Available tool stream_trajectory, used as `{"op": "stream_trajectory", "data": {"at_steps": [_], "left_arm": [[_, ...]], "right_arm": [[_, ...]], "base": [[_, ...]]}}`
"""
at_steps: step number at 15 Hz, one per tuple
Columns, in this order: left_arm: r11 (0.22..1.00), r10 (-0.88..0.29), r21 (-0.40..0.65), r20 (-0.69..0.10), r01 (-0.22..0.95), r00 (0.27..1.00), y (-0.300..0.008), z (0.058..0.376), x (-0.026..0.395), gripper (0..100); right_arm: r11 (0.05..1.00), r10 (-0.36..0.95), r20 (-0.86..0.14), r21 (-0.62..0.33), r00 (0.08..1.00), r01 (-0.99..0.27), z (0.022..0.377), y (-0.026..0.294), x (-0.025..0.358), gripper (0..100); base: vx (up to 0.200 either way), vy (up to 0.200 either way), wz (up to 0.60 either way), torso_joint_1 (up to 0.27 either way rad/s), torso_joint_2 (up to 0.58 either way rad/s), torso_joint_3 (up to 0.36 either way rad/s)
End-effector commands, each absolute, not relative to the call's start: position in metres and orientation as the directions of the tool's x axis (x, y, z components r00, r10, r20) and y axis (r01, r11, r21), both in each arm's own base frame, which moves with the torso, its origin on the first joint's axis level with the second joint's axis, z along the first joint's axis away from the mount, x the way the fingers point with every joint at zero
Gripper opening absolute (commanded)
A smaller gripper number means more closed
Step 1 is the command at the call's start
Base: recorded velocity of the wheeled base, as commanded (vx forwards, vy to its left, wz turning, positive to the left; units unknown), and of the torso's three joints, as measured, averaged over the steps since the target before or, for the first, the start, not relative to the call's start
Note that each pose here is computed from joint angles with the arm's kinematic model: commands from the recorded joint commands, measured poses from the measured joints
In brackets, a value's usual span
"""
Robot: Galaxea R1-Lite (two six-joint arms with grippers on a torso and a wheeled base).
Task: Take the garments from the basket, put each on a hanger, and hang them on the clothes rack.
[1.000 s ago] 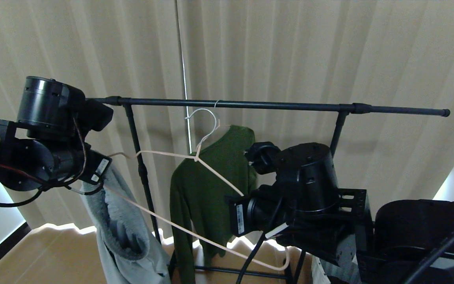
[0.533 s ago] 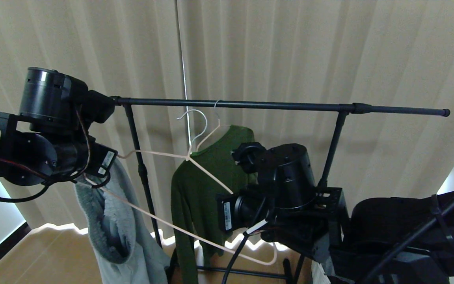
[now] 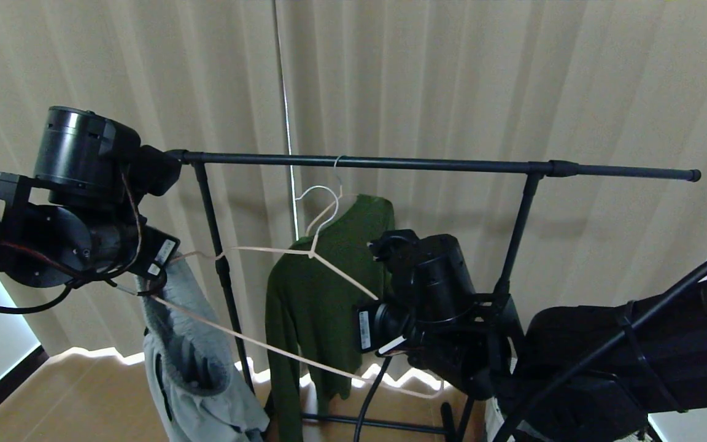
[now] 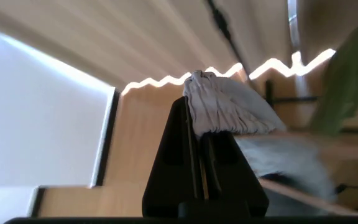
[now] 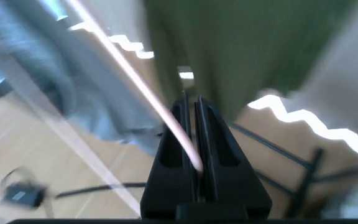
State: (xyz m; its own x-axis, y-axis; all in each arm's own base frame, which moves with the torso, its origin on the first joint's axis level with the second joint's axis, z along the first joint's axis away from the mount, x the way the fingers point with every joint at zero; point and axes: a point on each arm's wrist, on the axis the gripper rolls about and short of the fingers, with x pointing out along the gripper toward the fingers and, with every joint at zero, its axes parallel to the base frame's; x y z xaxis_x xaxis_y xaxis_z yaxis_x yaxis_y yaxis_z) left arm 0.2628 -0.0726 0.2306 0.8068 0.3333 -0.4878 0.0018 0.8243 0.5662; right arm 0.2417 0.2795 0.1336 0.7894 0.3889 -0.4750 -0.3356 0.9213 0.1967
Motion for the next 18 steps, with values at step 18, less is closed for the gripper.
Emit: {"op": "stream_trajectory", "data": {"at_steps": [18], "left_arm": [[0.92, 0.246, 0.387, -0.431, -0.068, 0.868, -0.1, 0.255, 0.263, 0]], "right_arm": [[0.881, 0.473, -0.435, 0.207, 0.766, -0.426, 0.133, 0.33, 0.225, 0]], "base": [[0.0, 0.0, 0.0, 0.0, 0.0, 0.0]]}}
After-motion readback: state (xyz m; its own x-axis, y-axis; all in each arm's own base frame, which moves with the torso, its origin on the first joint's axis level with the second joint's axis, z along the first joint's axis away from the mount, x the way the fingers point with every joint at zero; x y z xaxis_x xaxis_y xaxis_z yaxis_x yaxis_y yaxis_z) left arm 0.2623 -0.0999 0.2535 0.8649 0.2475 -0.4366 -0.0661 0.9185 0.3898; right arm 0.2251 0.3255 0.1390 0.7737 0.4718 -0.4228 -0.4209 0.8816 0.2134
